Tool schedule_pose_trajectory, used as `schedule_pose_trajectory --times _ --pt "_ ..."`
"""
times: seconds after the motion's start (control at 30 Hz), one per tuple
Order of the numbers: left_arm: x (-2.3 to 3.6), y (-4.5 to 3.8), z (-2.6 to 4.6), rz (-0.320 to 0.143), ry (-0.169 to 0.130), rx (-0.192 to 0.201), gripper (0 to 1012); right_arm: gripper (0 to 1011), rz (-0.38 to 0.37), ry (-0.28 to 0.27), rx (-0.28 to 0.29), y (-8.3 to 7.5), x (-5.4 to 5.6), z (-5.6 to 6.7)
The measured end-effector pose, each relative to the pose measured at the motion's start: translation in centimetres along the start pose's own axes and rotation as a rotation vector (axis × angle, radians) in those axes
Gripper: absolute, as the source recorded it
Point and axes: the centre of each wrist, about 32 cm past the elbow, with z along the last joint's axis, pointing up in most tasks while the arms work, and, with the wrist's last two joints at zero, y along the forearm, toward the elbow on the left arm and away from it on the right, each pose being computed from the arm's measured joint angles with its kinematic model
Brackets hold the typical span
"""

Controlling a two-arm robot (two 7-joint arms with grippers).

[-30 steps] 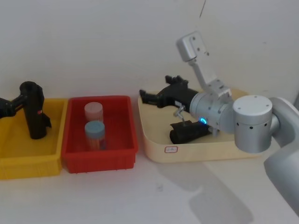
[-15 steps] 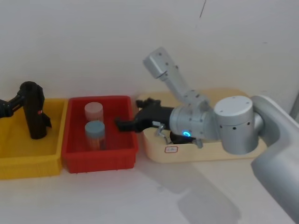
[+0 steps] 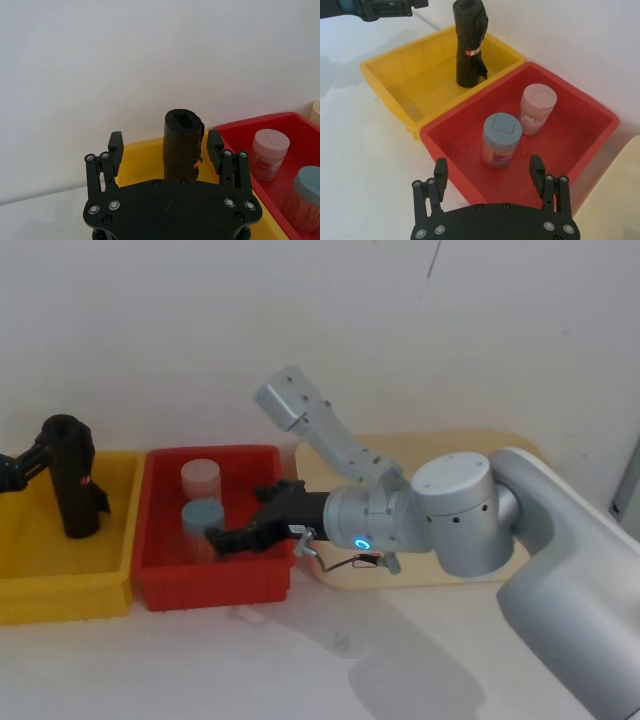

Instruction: Pick up the garbage bag with the one hand and transfer it to the other hand.

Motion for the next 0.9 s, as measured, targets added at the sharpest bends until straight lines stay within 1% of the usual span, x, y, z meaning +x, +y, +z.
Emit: schedule_pose_trajectory --times 0.2,0.47,0.53,0.7,0.9 --pt "0.02 0.01 -0.01 0.001 0.000 0.000 1000 1000 -0.003 0.012 -0.011 0.8 -0.3 0.5" --pt "0.02 0.02 -0.03 0.003 0.000 0.001 1000 1000 -0.031 0.034 -0.010 2.0 -0.4 1.5" --pt "0.02 0.02 -0.04 0.003 0.000 0.001 1000 1000 -0.034 0.035 -0.010 2.0 -0.4 1.5" --pt "0.02 0.02 -0.04 0.003 0.000 0.001 1000 1000 -0.045 0.037 -0.019 2.8 -0.5 1.9" --pt "0.02 0.02 -0.04 0.003 0.000 0.001 1000 1000 -0.054 0.040 -0.040 4.1 -0.6 1.8"
